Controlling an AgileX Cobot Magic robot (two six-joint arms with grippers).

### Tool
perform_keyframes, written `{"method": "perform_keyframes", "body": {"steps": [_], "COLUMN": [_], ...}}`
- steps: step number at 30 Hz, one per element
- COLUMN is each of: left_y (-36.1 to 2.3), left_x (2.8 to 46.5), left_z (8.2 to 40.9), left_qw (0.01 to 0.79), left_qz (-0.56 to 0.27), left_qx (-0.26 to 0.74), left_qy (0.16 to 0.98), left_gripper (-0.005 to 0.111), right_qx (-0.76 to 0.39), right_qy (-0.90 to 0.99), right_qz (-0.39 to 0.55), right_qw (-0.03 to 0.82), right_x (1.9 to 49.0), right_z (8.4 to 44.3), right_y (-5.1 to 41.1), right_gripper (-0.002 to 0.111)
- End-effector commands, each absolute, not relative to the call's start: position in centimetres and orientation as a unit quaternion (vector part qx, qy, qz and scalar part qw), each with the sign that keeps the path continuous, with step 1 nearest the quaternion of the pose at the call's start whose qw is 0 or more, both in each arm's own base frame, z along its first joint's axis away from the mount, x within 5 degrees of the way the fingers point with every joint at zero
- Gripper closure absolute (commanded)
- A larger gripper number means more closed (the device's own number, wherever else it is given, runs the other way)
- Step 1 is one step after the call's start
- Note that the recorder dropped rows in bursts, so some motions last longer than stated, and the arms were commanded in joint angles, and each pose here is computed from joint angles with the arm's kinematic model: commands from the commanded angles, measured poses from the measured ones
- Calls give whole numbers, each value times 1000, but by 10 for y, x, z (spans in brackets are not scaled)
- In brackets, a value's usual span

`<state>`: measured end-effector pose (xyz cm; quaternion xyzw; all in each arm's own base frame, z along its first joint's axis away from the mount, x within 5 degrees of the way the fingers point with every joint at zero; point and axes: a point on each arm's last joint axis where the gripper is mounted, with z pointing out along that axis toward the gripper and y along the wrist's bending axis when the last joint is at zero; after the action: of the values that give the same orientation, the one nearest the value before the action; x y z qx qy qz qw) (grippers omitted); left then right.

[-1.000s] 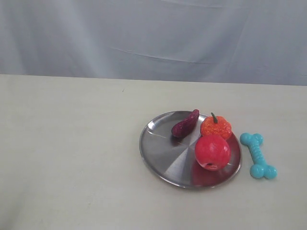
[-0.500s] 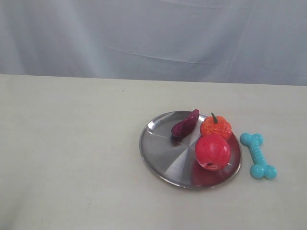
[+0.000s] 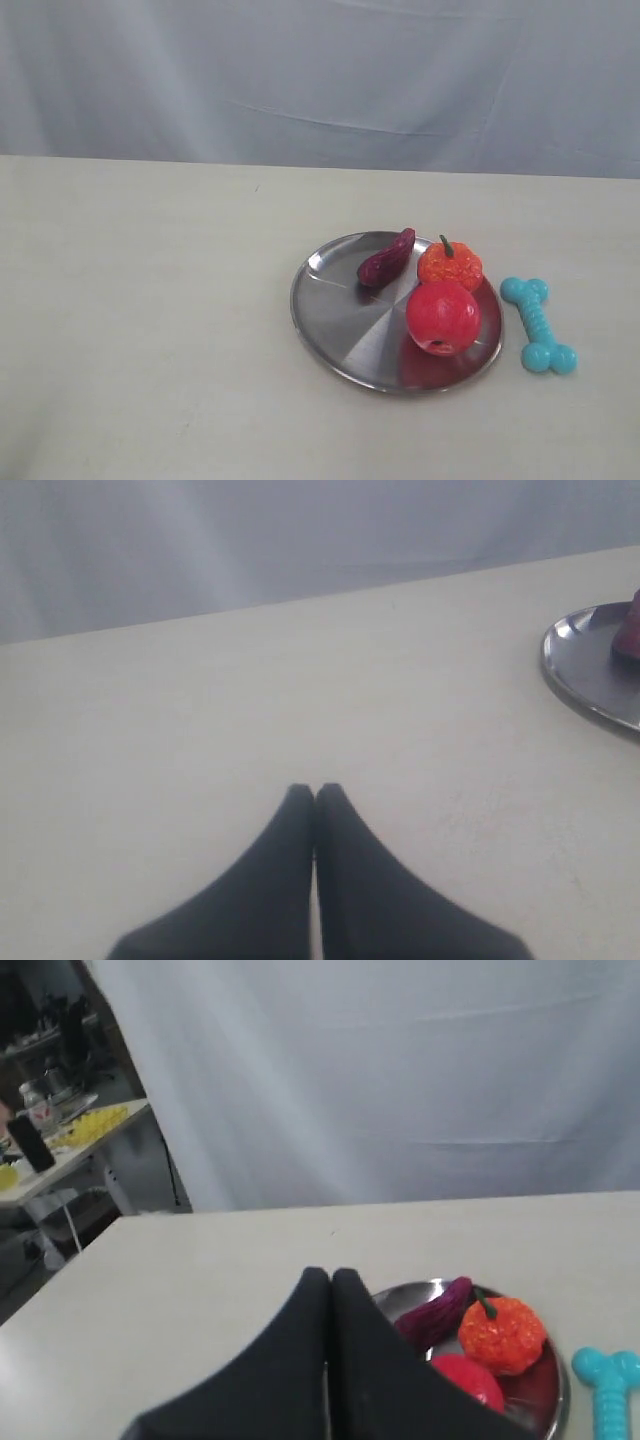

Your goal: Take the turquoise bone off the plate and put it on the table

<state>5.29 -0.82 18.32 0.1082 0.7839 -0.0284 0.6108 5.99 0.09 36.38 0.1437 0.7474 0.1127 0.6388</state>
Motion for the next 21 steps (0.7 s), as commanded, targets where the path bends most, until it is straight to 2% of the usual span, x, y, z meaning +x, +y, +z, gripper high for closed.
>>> {"method": "perform_keyframes", "body": {"steps": [1, 7, 14, 21], "left_y": [-8, -8, -8, -8], "left_x": [53, 53, 53, 53], "left_z": [182, 182, 182, 182], "left_qw": [610, 610, 610, 610], "left_qz": [-29, -29, -29, -29], "left_qx": [109, 109, 109, 109], "left_qy": [784, 784, 784, 784], "left_gripper": [107, 107, 107, 107], "right_qx": [125, 100, 165, 173], "right_qy": [731, 718, 684, 706], "right_qz": [79, 66, 105, 38], "right_qw": [666, 685, 703, 686], "right_x": [50, 41, 53, 57], "right_z": [350, 331, 299, 264], "right_y": [5, 11, 3, -7], "right_gripper": [108, 108, 108, 108]}}
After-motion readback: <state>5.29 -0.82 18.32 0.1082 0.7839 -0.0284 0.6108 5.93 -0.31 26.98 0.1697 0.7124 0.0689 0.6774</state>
